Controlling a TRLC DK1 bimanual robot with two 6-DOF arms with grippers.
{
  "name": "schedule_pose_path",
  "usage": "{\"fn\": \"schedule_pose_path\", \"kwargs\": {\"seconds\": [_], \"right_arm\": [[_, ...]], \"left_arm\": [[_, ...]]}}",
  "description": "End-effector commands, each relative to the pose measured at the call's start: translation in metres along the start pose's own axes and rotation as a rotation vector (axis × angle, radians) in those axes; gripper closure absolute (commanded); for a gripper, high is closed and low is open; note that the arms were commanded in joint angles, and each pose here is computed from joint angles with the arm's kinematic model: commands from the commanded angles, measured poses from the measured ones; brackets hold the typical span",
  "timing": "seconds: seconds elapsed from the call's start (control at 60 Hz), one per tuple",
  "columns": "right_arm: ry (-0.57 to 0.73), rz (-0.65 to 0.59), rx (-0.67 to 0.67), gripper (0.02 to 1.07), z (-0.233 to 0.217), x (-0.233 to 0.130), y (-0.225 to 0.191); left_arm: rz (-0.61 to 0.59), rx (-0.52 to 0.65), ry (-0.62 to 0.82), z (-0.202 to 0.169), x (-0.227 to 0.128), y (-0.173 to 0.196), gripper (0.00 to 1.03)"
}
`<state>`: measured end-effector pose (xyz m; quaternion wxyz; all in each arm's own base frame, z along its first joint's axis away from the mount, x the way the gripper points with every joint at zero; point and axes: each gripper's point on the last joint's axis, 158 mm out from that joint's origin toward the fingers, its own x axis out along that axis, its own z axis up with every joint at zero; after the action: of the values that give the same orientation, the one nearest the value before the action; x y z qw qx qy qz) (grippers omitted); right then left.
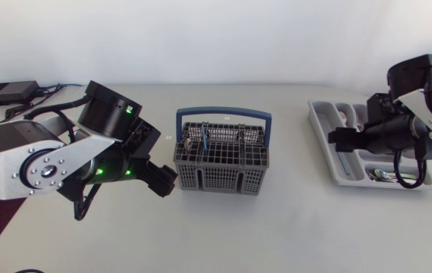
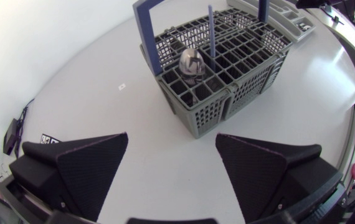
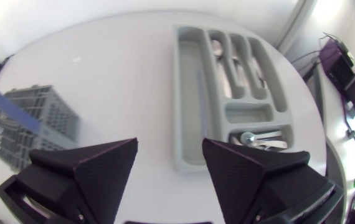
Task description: Transfer all utensils from the basket to the drawer tray.
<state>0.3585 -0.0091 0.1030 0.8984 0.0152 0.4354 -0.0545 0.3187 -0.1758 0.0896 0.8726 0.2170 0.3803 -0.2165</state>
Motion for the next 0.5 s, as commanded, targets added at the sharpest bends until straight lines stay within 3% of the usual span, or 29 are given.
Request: {"fn": "schedule_pose_path", "kwargs": {"seconds": [0.0, 0.3, 0.483], "right_arm": [[0.01, 0.1, 0.02, 0.29, -0.004, -0.018, 0.041], [0.003, 0.423, -0.091, 0.29, -0.023, -0.077, 0.182], [-0.078, 0.541, -0.169, 0.29, -0.021, -0.088, 0.235]], "left_arm": [[-0.001, 0.013, 0.006, -0.001, 0.001, -0.002, 0.05], [-0.001, 0.013, 0.012, -0.002, 0.003, -0.002, 0.05], [0.0, 0.011, 0.016, -0.003, 0.004, -0.002, 0.05]]}}
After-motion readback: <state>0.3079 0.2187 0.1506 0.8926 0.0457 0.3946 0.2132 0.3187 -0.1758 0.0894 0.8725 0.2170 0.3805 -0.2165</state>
